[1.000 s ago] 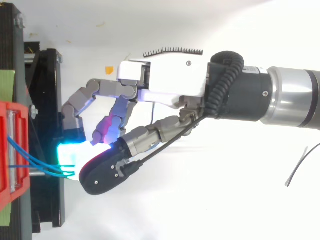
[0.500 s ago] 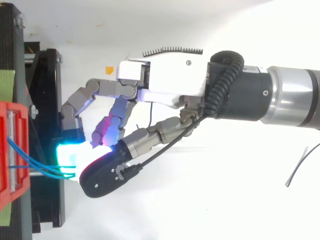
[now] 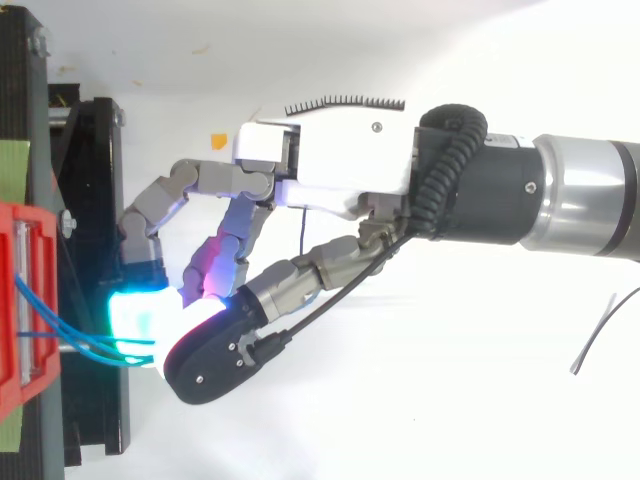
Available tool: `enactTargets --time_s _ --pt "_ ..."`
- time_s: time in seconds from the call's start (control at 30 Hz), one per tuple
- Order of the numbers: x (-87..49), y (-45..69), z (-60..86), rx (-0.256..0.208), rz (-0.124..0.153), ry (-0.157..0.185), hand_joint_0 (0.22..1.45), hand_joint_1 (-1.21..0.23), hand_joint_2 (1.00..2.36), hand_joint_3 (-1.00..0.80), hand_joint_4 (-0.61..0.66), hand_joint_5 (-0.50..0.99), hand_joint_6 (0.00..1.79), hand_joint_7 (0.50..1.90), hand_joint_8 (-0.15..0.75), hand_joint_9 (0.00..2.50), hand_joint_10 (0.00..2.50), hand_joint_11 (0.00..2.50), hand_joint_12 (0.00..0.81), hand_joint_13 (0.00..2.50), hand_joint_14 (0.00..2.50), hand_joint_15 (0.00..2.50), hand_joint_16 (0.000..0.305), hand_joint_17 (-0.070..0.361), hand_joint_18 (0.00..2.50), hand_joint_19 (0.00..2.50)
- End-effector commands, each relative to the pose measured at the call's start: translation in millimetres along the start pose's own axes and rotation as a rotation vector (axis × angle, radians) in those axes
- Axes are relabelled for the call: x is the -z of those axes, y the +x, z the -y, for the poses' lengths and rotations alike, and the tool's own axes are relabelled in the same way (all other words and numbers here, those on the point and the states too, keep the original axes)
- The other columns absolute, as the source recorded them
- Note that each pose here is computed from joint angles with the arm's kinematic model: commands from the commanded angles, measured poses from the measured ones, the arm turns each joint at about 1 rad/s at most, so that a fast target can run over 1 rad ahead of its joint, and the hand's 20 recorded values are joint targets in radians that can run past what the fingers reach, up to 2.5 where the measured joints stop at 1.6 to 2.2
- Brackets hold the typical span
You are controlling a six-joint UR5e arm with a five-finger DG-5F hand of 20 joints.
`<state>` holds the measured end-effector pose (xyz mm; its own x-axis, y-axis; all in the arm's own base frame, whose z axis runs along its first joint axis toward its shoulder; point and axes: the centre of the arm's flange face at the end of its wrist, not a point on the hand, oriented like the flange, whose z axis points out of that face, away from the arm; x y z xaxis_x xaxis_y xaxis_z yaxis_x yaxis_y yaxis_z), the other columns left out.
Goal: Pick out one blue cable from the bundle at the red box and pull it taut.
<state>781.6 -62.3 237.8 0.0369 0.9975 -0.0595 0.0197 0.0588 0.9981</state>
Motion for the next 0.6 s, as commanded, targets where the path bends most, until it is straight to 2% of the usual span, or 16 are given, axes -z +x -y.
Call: enactTargets --time_s 0.0,0.1,0.23,0.4,0.53,0.57 --pt "-0.2 1.2 -0.4 0.0 -0.001 -0.001 0.58 -0.77 1.0 -0.5 -0.08 -0.1 0.93 0.78 0.251 1.31 0.04 0.96 0.301 0.94 0.02 0.53 0.043 0.098 0.84 0.69" --pt "0.1 1.2 0.3 0.0 -0.001 0.001 0.51 -0.73 1.0 -0.5 -0.06 -0.09 0.92 0.8 0.267 1.33 0.03 0.95 0.318 0.95 0.02 0.53 0.047 0.105 0.87 0.69" --pt "-0.1 1.2 0.1 0.0 -0.001 -0.001 0.48 -0.72 1.0 -0.5 -0.04 -0.09 0.9 0.85 0.274 1.33 0.03 0.94 0.334 0.96 0.02 0.53 0.05 0.112 0.88 0.68" --pt "-0.4 1.3 -0.6 0.0 -0.001 -0.002 0.45 -0.7 1.0 -0.5 -0.02 -0.09 0.89 0.84 0.293 1.33 0.03 0.92 0.346 0.96 0.02 0.52 0.054 0.12 0.9 0.67" --pt "0.1 1.2 0.3 0.0 -0.001 0.001 0.44 -0.69 1.0 -0.5 -0.01 -0.09 0.88 0.82 0.296 1.33 0.03 0.91 0.349 0.96 0.02 0.52 0.054 0.122 0.9 0.67" --pt "-0.2 1.2 -0.4 0.0 -0.001 -0.001 0.49 -0.66 1.0 -0.5 -0.02 -0.09 0.88 0.83 0.279 1.32 0.04 0.93 0.331 0.95 0.02 0.52 0.05 0.113 0.87 0.69"
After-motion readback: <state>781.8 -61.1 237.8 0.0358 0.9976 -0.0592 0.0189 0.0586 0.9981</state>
